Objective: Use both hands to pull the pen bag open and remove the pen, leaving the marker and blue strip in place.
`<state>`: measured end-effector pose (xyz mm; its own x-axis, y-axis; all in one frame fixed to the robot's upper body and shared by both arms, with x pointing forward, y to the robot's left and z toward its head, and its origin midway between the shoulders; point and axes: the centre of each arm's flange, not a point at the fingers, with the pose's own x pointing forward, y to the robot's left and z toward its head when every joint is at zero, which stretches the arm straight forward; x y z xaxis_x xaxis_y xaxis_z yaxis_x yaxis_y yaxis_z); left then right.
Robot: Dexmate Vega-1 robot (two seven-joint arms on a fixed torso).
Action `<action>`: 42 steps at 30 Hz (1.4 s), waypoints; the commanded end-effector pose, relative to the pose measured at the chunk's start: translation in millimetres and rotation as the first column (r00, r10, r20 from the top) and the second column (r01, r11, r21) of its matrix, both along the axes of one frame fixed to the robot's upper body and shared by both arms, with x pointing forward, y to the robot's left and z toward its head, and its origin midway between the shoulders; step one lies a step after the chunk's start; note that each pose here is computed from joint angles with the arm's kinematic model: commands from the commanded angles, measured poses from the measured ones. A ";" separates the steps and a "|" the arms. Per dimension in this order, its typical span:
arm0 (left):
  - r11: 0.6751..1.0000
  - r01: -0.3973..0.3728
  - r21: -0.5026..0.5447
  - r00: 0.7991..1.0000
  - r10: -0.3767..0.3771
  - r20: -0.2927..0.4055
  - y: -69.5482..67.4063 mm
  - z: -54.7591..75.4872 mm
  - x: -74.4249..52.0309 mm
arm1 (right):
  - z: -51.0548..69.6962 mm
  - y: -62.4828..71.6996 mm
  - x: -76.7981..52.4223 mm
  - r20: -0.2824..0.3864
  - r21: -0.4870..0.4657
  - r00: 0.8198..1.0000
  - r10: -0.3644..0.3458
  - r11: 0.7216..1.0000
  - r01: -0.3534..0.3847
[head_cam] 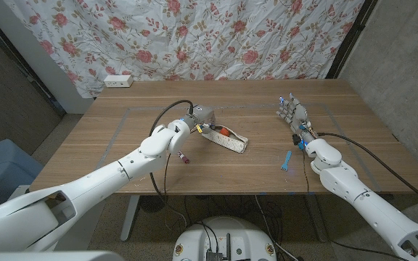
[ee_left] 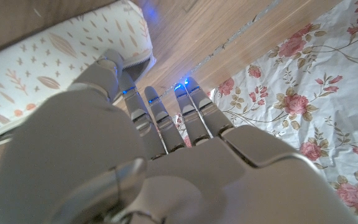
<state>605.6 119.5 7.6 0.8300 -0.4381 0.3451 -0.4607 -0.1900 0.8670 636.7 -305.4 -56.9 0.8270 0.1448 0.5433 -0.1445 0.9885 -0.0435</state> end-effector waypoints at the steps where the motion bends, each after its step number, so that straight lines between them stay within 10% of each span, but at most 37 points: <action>1: 1.000 0.018 -0.014 1.000 -0.018 -0.009 2.3 0.9 -0.7 | -0.7 1.2 1.0 -0.002 0.000 1.000 0.003 1.000 -0.003; 42: 0.999 0.023 -0.037 1.000 -0.023 0.022 5.8 9.1 -8.1 | -0.1 1.4 0.0 -0.003 -0.001 1.000 0.006 1.000 -0.006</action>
